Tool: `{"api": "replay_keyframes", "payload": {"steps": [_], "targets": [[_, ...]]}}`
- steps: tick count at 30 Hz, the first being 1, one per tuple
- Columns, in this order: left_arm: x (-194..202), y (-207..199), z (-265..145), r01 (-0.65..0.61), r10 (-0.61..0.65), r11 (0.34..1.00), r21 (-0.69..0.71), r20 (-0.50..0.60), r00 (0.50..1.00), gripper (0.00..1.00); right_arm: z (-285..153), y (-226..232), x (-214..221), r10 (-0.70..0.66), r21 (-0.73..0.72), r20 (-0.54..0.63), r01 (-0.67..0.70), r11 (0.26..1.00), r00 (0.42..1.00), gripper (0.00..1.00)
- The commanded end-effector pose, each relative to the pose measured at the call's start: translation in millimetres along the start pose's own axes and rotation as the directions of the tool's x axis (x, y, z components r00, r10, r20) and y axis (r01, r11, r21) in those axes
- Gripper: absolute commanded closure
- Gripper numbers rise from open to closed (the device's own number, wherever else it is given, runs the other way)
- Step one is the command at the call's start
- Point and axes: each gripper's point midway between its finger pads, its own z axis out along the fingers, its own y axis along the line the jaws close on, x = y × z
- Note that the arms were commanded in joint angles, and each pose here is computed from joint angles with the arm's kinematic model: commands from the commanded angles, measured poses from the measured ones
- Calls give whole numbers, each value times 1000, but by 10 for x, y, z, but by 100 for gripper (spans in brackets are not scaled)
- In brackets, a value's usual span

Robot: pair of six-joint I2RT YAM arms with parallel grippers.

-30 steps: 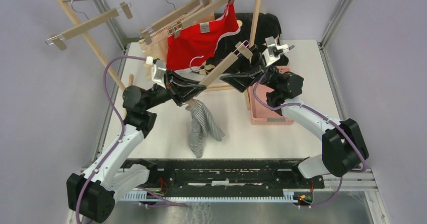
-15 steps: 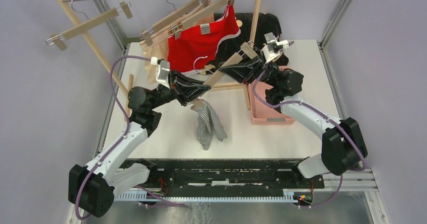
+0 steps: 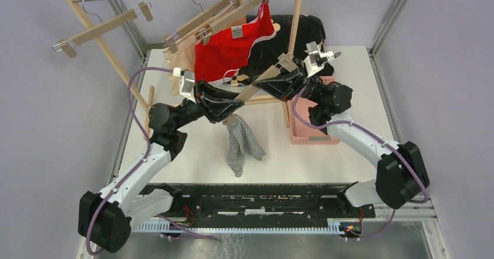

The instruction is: Remove the underwear clipped to the hanger

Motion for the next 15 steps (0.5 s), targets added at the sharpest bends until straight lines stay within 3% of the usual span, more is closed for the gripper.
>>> {"api": "replay_keyframes", "payload": {"steps": [1, 7, 15], "targets": [[-63, 53, -49, -46, 46, 996, -82, 0, 999, 55, 4, 149, -240, -114, -2, 58, 115, 993, 992, 99], [97, 261, -256, -90, 77, 966, -244, -60, 995, 43, 11, 121, -267, -102, 12, 77, 102, 995, 992, 99], [256, 418, -431, -106, 82, 933, -343, -84, 993, 38, 48, 209, -287, -50, -55, 90, 56, 997, 995, 99]]}}
